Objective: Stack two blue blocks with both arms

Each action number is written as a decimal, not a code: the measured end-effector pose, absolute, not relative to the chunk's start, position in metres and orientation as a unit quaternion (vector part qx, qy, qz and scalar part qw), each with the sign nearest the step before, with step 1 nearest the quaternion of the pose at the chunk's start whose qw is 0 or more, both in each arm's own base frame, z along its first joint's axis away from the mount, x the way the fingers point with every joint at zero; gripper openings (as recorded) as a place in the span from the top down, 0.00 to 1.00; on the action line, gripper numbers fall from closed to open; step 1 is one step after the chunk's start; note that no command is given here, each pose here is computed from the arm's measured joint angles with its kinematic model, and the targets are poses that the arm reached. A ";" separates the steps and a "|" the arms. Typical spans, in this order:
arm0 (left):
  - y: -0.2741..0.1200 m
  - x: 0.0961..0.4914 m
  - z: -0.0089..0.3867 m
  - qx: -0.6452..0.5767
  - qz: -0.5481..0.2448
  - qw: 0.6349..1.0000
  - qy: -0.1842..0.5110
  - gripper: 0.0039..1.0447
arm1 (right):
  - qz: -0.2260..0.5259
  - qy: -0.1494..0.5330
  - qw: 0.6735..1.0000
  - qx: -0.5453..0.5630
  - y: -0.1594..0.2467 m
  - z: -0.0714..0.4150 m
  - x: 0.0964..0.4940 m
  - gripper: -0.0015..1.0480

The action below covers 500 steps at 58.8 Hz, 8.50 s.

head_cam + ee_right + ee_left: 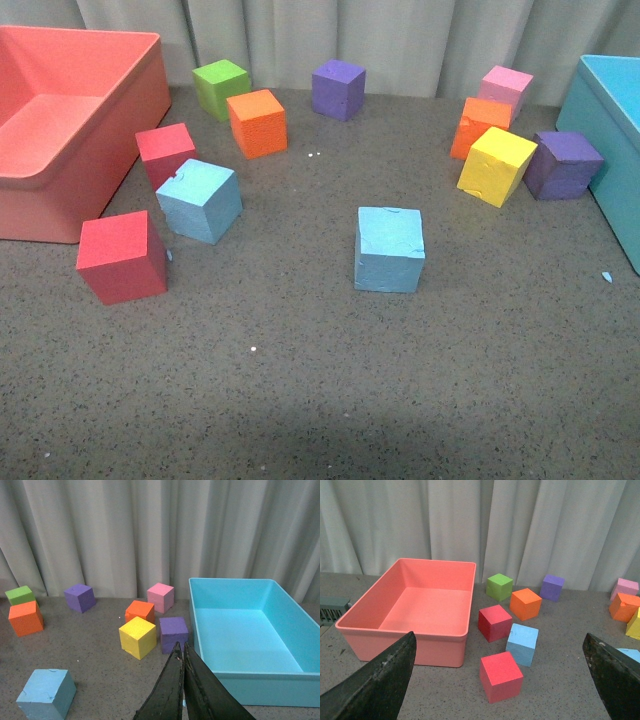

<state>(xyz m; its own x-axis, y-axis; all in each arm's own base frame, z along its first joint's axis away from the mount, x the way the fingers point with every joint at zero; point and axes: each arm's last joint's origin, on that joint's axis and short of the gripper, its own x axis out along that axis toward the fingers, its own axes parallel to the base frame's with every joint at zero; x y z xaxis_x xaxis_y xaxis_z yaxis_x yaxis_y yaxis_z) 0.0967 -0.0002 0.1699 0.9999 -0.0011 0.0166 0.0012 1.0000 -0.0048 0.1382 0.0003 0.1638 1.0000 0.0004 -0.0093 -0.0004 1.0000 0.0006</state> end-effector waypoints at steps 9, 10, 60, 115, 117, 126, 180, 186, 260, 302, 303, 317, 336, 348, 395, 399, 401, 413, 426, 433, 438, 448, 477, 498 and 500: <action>0.000 0.097 0.170 -0.002 -0.001 1.000 -0.008 0.06 | 0.000 0.002 1.000 0.000 0.000 0.165 0.130 0.99; 0.000 0.097 0.170 -0.002 -0.001 1.000 -0.008 0.06 | 0.000 0.002 1.000 0.000 0.000 0.165 0.130 0.99; 0.000 0.097 0.170 -0.002 -0.001 1.000 -0.008 0.06 | 0.000 -0.003 1.000 0.000 0.000 0.167 0.108 0.99; -0.002 0.120 0.166 -0.038 -0.014 0.989 0.143 0.06 | 0.002 0.000 1.000 0.000 0.000 0.164 0.098 0.09; -0.004 0.127 0.169 -0.038 -0.019 0.989 0.144 0.06 | 0.002 0.000 1.000 0.000 0.000 0.164 0.098 0.09; -0.015 0.175 0.189 -0.037 -0.051 0.988 0.140 0.06 | 0.002 0.000 1.000 0.000 0.000 0.164 0.098 0.09; -0.053 0.397 0.110 -0.018 -0.058 0.914 0.401 0.06 | 0.002 0.000 1.000 0.000 0.000 0.164 0.098 0.09; -0.059 0.402 0.103 -0.022 -0.080 0.907 0.414 0.06 | 0.002 0.000 1.000 0.000 0.000 0.164 0.098 0.09; -0.138 0.394 0.133 -0.014 -0.106 0.899 0.424 0.59 | 0.002 0.000 1.000 0.000 0.000 0.164 0.098 0.09; -0.252 0.361 0.142 -0.068 -0.042 0.887 0.456 0.62 | 0.002 0.000 1.000 0.000 0.000 0.164 0.098 0.09; -0.252 0.361 0.142 -0.071 -0.040 0.886 0.457 0.62 | 0.002 0.000 1.000 0.000 0.000 0.164 0.098 0.09; -0.259 0.360 0.142 -0.084 -0.026 0.882 0.462 0.62 | 0.002 0.000 1.000 0.000 0.000 0.164 0.098 0.09; -0.277 0.350 0.148 -0.095 -0.034 0.879 0.466 0.62 | 0.002 0.000 1.000 0.000 0.000 0.164 0.098 0.09; -0.286 0.345 0.143 -0.085 -0.036 0.877 0.472 0.62 | 0.002 0.000 1.000 0.000 0.000 0.164 0.098 0.09; -0.290 0.342 0.133 -0.083 -0.037 0.873 0.480 0.23 | 0.002 0.000 1.000 0.000 0.000 0.164 0.098 0.09; -0.289 0.341 0.134 -0.085 -0.037 0.872 0.480 0.14 | 0.002 0.000 1.000 0.000 0.000 0.164 0.098 0.09; -0.288 0.341 0.137 -0.088 -0.037 0.872 0.480 0.09 | 0.002 0.000 1.000 0.000 0.000 0.164 0.098 0.09; -0.277 0.335 0.166 -0.106 -0.046 0.883 0.455 0.06 | 0.002 0.000 1.000 0.000 0.000 0.164 0.098 0.09; -0.259 0.335 0.177 -0.095 -0.024 0.941 0.325 0.14 | 0.002 0.000 1.000 0.000 0.000 0.164 0.098 0.09; -0.212 0.317 0.158 -0.019 -0.005 0.985 0.170 0.33 | 0.002 0.000 1.000 0.000 0.000 0.164 0.098 0.09; -0.168 0.298 0.164 -0.032 0.004 0.998 0.060 0.47 | 0.000 0.000 1.000 0.000 0.000 0.164 0.098 0.09; -0.113 0.255 0.179 -0.031 -0.006 0.999 -0.021 0.74 | 0.002 0.000 1.000 0.000 0.000 0.164 0.098 0.09; -0.032 0.180 0.161 -0.004 -0.001 1.000 0.009 0.97 | 0.002 0.000 1.000 0.000 0.000 0.164 0.098 0.09; -0.013 0.150 0.162 -0.003 -0.001 1.000 0.007 0.97 | 0.002 0.000 1.000 0.000 0.000 0.164 0.098 0.09; -0.011 0.148 0.163 -0.004 -0.002 1.000 0.007 0.97 | 0.002 0.000 1.000 0.000 0.000 0.164 0.098 0.09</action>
